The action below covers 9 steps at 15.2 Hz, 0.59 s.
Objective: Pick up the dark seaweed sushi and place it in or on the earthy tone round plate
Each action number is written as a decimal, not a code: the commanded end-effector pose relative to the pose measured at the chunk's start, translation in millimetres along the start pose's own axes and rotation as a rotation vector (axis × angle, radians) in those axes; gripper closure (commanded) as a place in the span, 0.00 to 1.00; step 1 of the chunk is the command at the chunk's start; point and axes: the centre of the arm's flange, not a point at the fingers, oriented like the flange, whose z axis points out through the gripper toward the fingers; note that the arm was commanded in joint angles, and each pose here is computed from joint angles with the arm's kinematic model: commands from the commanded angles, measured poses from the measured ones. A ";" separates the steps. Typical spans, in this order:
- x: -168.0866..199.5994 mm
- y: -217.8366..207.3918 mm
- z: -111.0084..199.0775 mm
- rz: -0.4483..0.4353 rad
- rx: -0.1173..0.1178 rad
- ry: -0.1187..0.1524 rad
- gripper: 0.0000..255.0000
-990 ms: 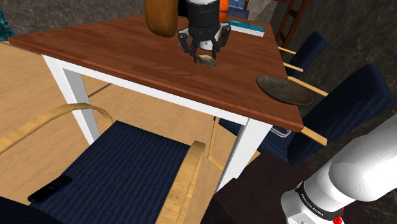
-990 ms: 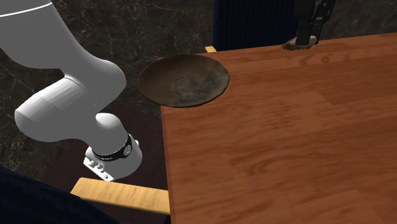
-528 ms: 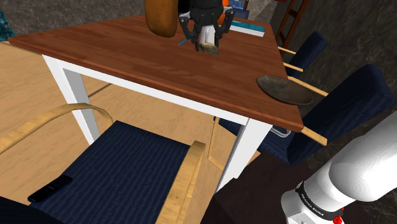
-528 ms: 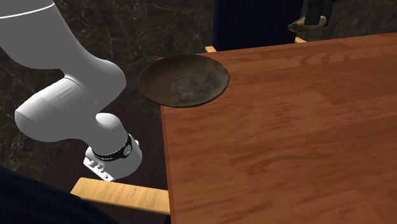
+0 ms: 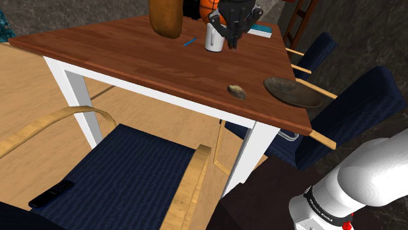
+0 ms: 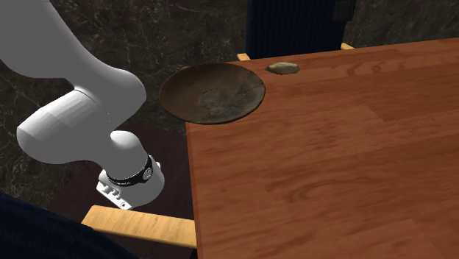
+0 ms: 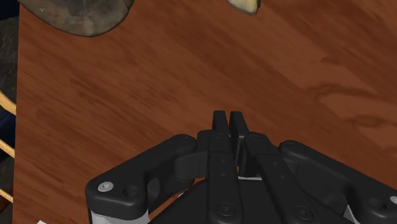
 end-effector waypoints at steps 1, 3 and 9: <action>-8.1 24.7 4.9 0.000 0.002 -0.001 1.00; -9.1 26.7 3.5 0.001 0.000 -0.001 1.00; -34.6 22.8 37.6 -0.165 0.099 -0.191 0.00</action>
